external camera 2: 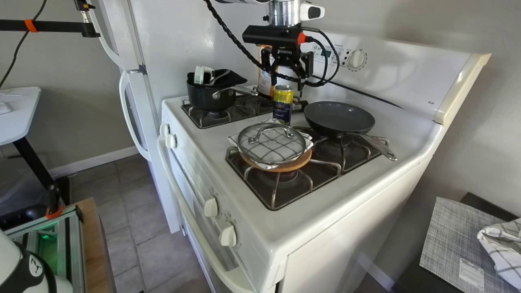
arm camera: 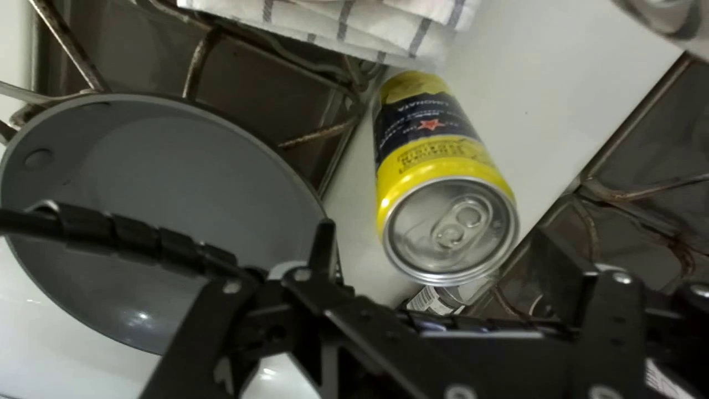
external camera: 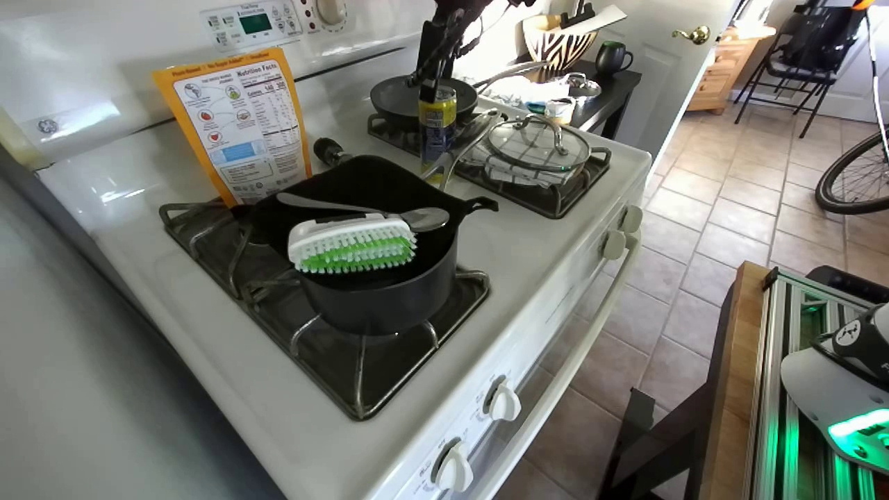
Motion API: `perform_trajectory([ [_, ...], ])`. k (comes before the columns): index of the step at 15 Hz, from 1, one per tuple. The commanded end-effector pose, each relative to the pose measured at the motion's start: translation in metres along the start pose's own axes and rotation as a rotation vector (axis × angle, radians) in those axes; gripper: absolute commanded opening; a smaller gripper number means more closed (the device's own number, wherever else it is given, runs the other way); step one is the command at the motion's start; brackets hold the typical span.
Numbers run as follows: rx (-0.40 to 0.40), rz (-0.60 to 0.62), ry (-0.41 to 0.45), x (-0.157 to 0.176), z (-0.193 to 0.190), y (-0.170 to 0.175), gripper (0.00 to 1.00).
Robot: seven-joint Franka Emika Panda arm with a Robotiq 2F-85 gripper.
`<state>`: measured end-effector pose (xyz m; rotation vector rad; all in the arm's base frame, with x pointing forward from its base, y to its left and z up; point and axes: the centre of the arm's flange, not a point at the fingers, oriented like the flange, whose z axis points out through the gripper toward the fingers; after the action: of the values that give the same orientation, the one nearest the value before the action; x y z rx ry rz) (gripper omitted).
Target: Lift the can bottle and put it in the pan
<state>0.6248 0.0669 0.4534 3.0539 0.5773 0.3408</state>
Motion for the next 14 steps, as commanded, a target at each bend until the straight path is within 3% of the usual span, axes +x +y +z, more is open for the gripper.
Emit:
perform_trajectory([
  [1,0.005,-0.008,-0.051,0.008,0.002,-0.005,0.87],
  [7,0.02,-0.014,-0.083,0.009,0.008,-0.004,0.69],
  [8,0.017,-0.016,-0.085,0.01,0.01,-0.003,0.73],
  [12,0.023,-0.014,-0.09,0.013,0.016,-0.001,0.7],
  [13,0.021,-0.013,-0.095,0.014,0.018,-0.001,0.46],
  [14,0.022,-0.012,-0.099,0.014,0.019,-0.001,0.45],
])
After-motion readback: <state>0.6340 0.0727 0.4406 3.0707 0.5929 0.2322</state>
